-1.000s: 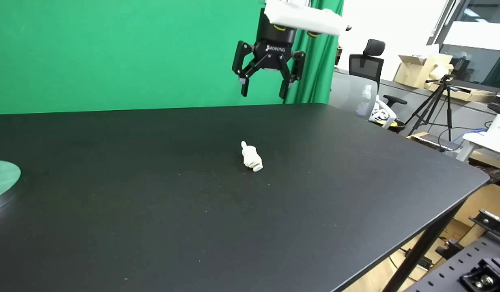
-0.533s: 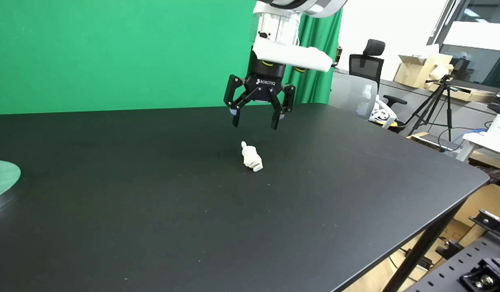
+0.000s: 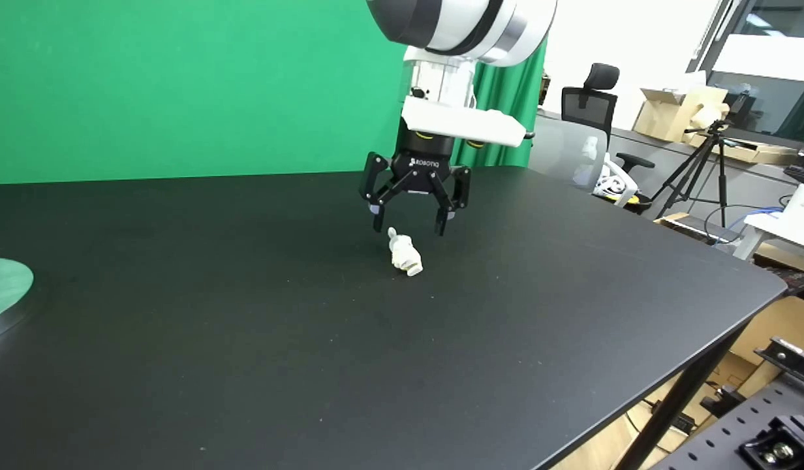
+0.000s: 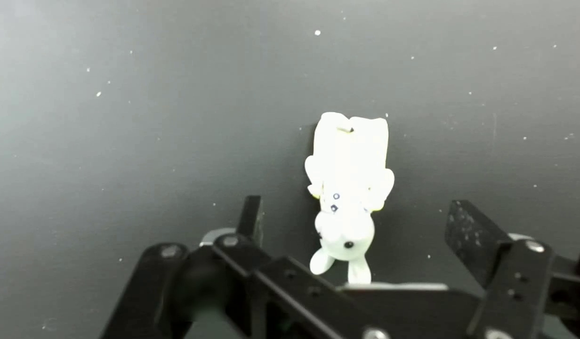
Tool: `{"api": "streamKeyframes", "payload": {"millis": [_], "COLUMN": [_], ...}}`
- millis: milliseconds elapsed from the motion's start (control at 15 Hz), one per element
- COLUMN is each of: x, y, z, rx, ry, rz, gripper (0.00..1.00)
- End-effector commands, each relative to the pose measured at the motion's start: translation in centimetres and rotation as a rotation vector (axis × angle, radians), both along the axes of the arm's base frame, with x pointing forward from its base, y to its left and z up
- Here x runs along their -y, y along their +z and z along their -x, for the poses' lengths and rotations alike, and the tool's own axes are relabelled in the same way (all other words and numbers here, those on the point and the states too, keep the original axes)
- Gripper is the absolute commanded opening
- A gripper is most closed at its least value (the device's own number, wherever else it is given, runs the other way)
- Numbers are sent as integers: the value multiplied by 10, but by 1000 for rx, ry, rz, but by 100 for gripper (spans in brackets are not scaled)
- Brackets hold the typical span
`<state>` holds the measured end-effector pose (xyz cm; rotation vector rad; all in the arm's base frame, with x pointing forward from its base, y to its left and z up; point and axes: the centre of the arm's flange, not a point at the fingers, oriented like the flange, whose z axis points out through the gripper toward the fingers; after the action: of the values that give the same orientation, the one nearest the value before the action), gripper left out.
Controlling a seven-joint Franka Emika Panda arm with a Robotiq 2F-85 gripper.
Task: Move the white object to the right slightly
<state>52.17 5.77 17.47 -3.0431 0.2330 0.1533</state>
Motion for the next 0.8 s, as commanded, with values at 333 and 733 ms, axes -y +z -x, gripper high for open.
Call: {"api": "streamKeyframes", "payload": {"millis": [333,733], "x": [9,13], "y": [-14,-10], "z": [-12,-12], "rx": [-39,-40], "ry": [-26,-16], "rz": [-19,-27], "gripper": [45,7]}}
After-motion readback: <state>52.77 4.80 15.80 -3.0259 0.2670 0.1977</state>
